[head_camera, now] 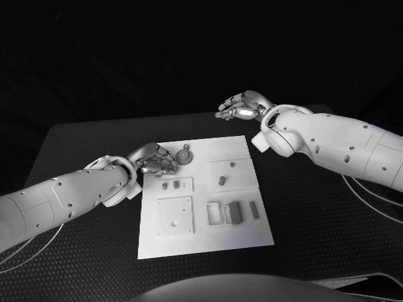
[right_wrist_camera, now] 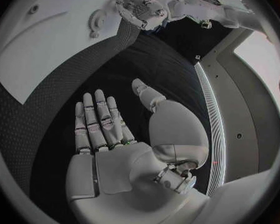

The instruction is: Assemble the parts on the task board

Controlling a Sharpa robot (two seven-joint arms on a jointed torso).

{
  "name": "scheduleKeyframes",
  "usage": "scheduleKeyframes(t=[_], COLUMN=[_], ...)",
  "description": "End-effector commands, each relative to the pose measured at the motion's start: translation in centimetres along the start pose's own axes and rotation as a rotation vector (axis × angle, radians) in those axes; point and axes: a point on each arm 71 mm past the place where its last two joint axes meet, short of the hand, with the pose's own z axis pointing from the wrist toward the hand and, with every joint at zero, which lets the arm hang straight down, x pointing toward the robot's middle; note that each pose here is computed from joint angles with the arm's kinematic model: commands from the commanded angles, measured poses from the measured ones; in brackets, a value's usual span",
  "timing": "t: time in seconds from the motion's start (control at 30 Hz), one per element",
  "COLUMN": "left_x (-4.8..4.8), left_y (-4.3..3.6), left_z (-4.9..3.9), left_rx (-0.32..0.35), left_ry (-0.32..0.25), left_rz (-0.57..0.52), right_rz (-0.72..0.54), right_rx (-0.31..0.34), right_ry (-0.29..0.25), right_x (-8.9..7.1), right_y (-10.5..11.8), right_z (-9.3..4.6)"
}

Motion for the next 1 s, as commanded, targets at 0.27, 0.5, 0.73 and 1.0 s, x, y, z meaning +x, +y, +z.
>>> scheduleKeyframes(t=[0.27,0.5,0.73,1.0], left_x=[0.0,-0.07,-0.03,0.27], left_y=[0.27,0.43,0.44,0.2], left_z=[-0.12,-0.16,-0.08,0.35], left_rx=[-0.011,-0.016,-0.017,-0.013], left_ry=[0.02,0.026,0.031,0.041], left_rz=[0.043,0.045,0.044,0.043], right_rz=[0.001,0.002,0.002,0.002], right_rx=[-0.006,-0.006,-0.006,-0.006], right_ry=[0.014,0.014,0.015,0.016], right_x=[0.07,0.08,0.1,0.12], right_y=[0.01,0.03,0.03,0.04], right_z=[-0.02,-0.02,-0.01,0.01])
